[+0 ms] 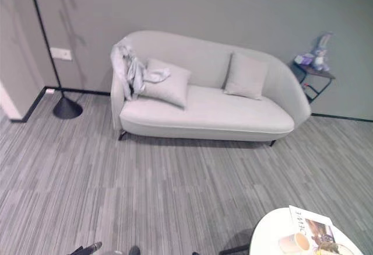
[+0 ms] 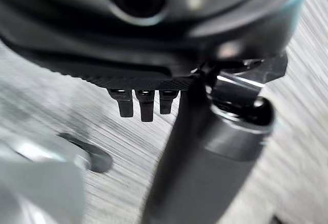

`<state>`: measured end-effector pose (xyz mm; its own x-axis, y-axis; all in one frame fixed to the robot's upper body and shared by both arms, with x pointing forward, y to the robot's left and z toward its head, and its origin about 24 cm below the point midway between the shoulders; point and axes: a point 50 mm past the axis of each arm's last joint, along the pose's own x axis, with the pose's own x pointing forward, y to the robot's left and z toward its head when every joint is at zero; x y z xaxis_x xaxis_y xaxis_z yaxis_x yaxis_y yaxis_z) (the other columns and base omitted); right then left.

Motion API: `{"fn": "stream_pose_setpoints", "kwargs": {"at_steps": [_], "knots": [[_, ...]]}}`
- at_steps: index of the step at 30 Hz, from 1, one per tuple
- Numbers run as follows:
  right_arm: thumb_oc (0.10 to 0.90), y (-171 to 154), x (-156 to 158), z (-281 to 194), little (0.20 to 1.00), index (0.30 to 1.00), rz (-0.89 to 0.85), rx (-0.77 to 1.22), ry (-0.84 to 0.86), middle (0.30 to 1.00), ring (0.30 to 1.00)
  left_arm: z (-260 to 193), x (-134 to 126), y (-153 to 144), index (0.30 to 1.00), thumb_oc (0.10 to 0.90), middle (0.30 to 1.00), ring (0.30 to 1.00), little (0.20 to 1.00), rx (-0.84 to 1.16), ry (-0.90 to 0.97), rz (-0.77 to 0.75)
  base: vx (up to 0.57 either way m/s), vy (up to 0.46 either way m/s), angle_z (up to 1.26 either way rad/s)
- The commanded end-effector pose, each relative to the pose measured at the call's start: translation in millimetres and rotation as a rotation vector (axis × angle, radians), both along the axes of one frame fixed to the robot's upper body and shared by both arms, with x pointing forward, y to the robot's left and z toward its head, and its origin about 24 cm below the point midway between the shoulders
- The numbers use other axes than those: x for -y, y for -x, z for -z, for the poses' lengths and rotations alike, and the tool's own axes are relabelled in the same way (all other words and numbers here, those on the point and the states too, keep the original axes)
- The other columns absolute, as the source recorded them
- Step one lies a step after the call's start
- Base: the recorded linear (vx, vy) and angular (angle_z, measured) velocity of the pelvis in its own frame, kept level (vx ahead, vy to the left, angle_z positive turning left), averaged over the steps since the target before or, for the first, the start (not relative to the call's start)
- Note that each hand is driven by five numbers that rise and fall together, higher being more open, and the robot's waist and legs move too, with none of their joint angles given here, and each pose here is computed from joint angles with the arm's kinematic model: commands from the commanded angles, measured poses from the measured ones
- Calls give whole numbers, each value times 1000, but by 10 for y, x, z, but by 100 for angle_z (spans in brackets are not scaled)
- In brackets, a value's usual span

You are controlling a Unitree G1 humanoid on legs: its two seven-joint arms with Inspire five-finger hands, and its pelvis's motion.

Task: Hang the clothes on the sofa on the clothes rack.

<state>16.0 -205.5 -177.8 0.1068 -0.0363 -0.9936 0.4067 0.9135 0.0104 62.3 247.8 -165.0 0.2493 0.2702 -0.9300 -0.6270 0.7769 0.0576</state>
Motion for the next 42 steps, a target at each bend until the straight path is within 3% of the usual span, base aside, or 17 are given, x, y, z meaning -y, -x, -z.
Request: {"fn": "stream_pose_setpoints", "kwargs": {"at_steps": [1, 4, 7, 18, 25, 27, 31, 35, 42], "knots": [[800, -331, 92, -40, 900, 900, 7, 108, 15, 900, 900, 34, 109, 43, 900, 800, 900, 900, 900, -62, -3, 132, 756, 391, 48], [800, -436, 31, -46, 900, 900, 61, 168, -4, 900, 900, 4, 115, -140, 900, 800, 900, 900, 900, -14, -27, 230, 613, -28, 49], [800, -462, 57, -54, 900, 900, 83, 174, 1, 900, 900, 10, 134, -129, 900, 800, 900, 900, 900, -19, -27, 238, 275, -167, 93], [800, -337, 79, -40, 900, 900, 135, 137, -11, 900, 900, 64, 134, 337, 900, 800, 900, 900, 900, -156, -3, 176, 380, -169, 51], [800, -533, 171, -86, 900, 900, 83, 196, 50, 900, 900, 49, 191, 46, 900, 800, 900, 900, 900, -72, -29, 218, 262, -229, 10], [800, -676, 195, -121, 900, 900, 4, 239, 90, 900, 900, 39, 214, -53, 900, 800, 900, 900, 900, -36, -33, 208, 214, -207, 4], [800, -1288, 183, -364, 900, 900, -280, 464, 214, 900, 900, 9, 313, -288, 900, 800, 900, 900, 900, 47, -40, 228, 201, -258, 10], [800, -1827, 374, -932, 900, 900, -658, 712, 513, 900, 900, -8, 412, -380, 900, 800, 900, 900, 900, 101, -27, 233, 205, -136, -39], [800, -2111, 663, -1435, 900, 900, -595, 875, 788, 900, 900, 31, 396, -214, 900, 800, 900, 900, 900, 63, -16, 81, 231, 113, 7]]}}
